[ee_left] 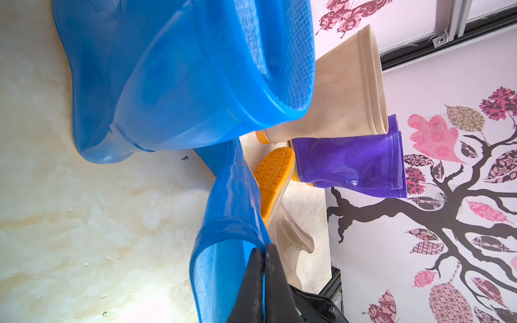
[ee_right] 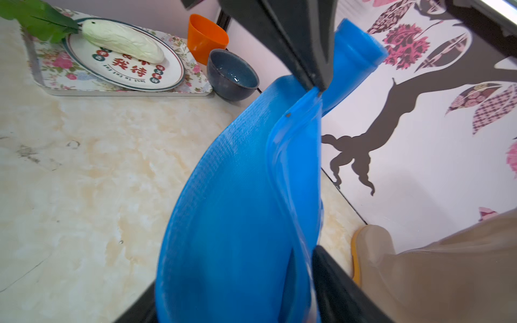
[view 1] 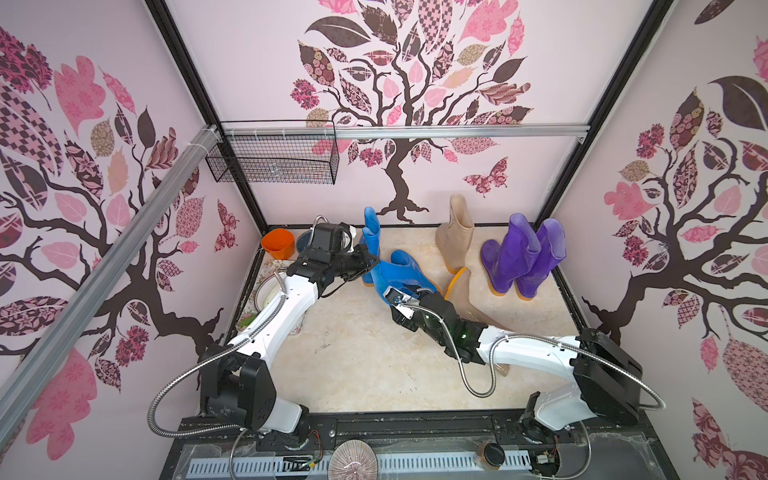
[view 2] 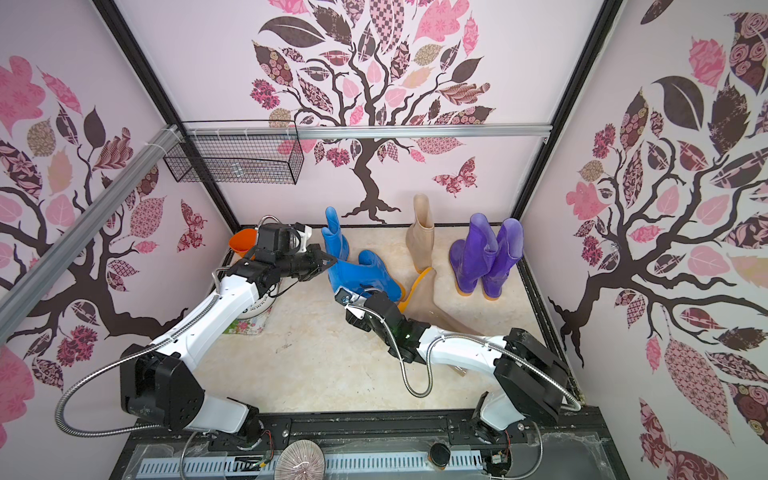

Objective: Match and arrange rain boots in pairs
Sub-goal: Adjust the rain boot at the center of the board.

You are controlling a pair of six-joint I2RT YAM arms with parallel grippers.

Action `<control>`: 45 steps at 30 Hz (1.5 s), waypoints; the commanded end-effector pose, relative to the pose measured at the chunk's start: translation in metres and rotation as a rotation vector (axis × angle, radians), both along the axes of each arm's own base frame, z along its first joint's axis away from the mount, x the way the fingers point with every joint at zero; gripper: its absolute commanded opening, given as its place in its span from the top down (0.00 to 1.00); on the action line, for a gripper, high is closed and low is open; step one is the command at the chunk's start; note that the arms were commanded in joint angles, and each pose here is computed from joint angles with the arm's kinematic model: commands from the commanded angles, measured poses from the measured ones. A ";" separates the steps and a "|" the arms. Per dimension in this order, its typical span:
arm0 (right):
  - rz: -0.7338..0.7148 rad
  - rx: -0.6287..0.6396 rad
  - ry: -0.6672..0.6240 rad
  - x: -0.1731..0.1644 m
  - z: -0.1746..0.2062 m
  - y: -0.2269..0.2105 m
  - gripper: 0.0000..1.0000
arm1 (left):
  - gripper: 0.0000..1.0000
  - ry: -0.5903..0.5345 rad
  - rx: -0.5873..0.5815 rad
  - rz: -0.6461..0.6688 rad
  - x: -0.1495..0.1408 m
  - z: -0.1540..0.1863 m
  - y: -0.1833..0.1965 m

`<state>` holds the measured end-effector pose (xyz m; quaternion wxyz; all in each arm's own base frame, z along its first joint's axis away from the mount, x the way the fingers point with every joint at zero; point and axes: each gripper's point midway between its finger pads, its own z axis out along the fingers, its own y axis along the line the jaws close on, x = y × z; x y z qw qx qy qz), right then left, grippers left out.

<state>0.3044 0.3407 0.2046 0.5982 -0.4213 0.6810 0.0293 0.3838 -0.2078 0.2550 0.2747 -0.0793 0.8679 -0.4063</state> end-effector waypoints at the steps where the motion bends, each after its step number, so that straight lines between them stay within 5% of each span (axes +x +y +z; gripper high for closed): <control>1: -0.060 0.071 -0.006 0.009 0.014 0.001 0.44 | 1.00 -0.075 -0.042 -0.010 0.007 0.034 -0.006; 11: -0.019 0.049 0.038 0.000 0.007 -0.001 1.00 | 1.00 -0.108 -0.049 -0.049 0.009 0.048 -0.012; 12: -0.025 0.056 0.037 0.000 0.010 -0.001 1.00 | 0.95 -0.122 -0.048 -0.053 0.009 0.053 -0.012; 15: -0.053 0.095 0.039 0.002 0.023 -0.004 1.00 | 0.61 -0.186 -0.020 -0.077 0.008 0.076 -0.011; 24: -0.157 0.279 0.102 0.009 0.084 -0.022 1.00 | 0.33 -0.459 0.174 0.035 -0.021 0.146 0.035; 30: -0.218 0.359 0.149 0.025 0.106 -0.032 1.00 | 0.29 -0.509 0.319 0.093 -0.035 0.151 0.062; 45: -0.218 0.439 0.274 0.030 0.126 -0.031 1.00 | 0.28 -0.484 0.435 0.148 -0.043 0.126 0.085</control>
